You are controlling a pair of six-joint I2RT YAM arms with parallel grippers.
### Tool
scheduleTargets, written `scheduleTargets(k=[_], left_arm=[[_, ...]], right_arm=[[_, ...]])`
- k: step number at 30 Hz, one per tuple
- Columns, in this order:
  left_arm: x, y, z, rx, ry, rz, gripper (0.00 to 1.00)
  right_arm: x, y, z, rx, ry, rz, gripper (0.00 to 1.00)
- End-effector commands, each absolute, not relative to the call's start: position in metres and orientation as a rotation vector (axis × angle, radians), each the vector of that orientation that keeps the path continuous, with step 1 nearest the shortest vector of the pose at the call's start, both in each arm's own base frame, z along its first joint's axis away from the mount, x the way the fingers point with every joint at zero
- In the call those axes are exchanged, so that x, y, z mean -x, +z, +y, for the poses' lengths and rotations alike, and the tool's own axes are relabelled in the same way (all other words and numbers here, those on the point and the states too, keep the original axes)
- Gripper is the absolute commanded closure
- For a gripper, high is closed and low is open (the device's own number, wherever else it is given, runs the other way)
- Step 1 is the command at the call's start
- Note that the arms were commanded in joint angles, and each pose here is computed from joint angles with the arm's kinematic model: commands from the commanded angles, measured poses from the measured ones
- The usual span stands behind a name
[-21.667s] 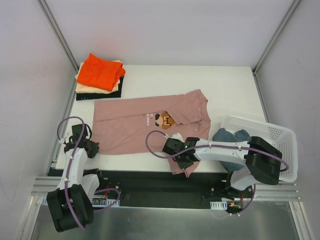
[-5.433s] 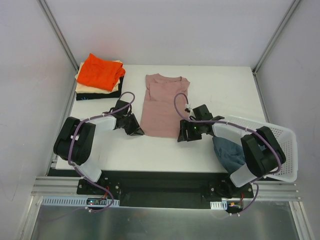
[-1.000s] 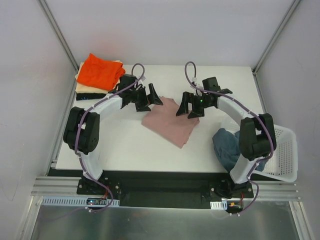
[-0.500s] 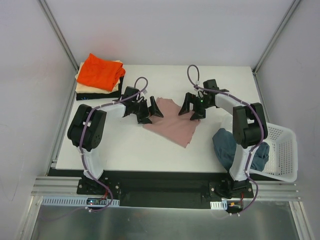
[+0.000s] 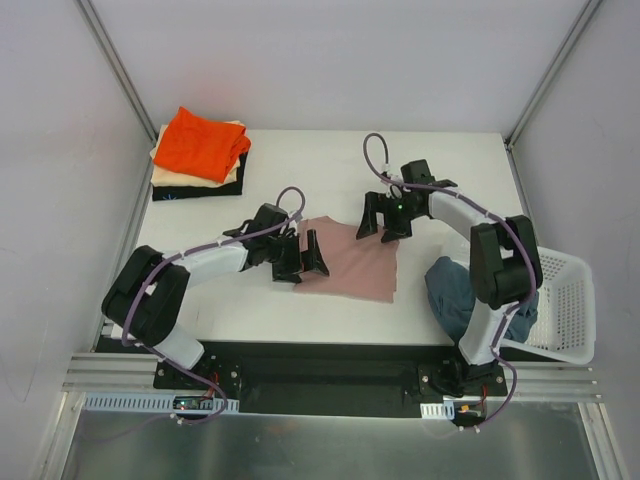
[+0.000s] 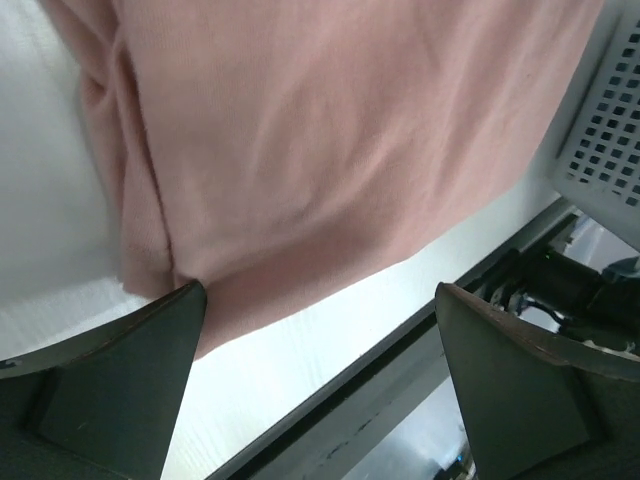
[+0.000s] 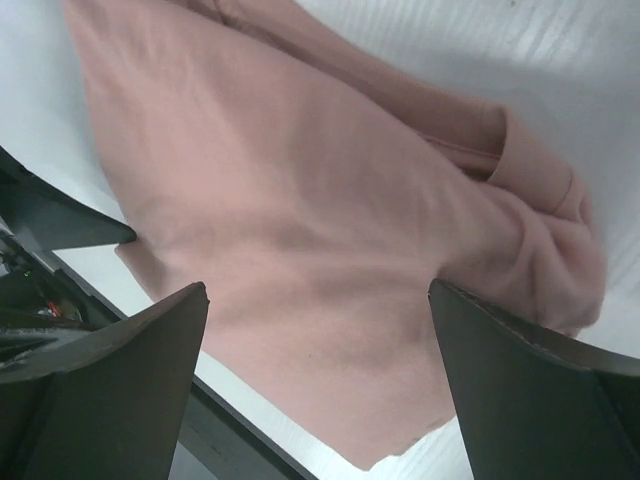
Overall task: Fold and stack the t-shirts
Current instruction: Fold the long partially folded tshirt into a neat square
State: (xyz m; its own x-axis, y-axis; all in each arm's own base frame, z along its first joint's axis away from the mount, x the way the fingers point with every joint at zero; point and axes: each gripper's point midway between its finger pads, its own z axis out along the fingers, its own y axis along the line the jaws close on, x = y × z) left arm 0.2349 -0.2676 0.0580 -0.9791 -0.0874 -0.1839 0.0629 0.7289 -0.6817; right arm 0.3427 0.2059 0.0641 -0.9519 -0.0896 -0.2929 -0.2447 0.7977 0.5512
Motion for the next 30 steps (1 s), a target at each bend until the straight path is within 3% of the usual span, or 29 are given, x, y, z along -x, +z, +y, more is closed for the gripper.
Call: scheduleTargets(k=[1, 5, 11, 18, 30], left_arm=[[-0.258, 0.089, -0.245, 0.017, -0.844, 2.632, 0.01], [-0.28, 0.104, -0.222, 0.026, -0.629, 2.57, 0.01], [-0.314, 0.102, -0.21, 0.124, -0.531, 2.573, 0.01], [-0.338, 0.07, -0.223, 0.107, -0.547, 2.679, 0.01], [-0.326, 0.024, -0.237, 0.097, -0.586, 2.833, 0.28]], right_arm=[[-0.342, 0.116, 0.2, 0.383, 0.785, 2.605, 0.04], [-0.334, 0.167, 0.182, 0.359, 0.643, 2.455, 0.04], [-0.317, 0.228, 0.116, 0.076, 0.331, 2.121, 0.04], [-0.285, 0.239, 0.071, -0.076, 0.179, 2.035, 0.04], [-0.28, 0.228, 0.063, -0.079, 0.128, 2.061, 0.04]])
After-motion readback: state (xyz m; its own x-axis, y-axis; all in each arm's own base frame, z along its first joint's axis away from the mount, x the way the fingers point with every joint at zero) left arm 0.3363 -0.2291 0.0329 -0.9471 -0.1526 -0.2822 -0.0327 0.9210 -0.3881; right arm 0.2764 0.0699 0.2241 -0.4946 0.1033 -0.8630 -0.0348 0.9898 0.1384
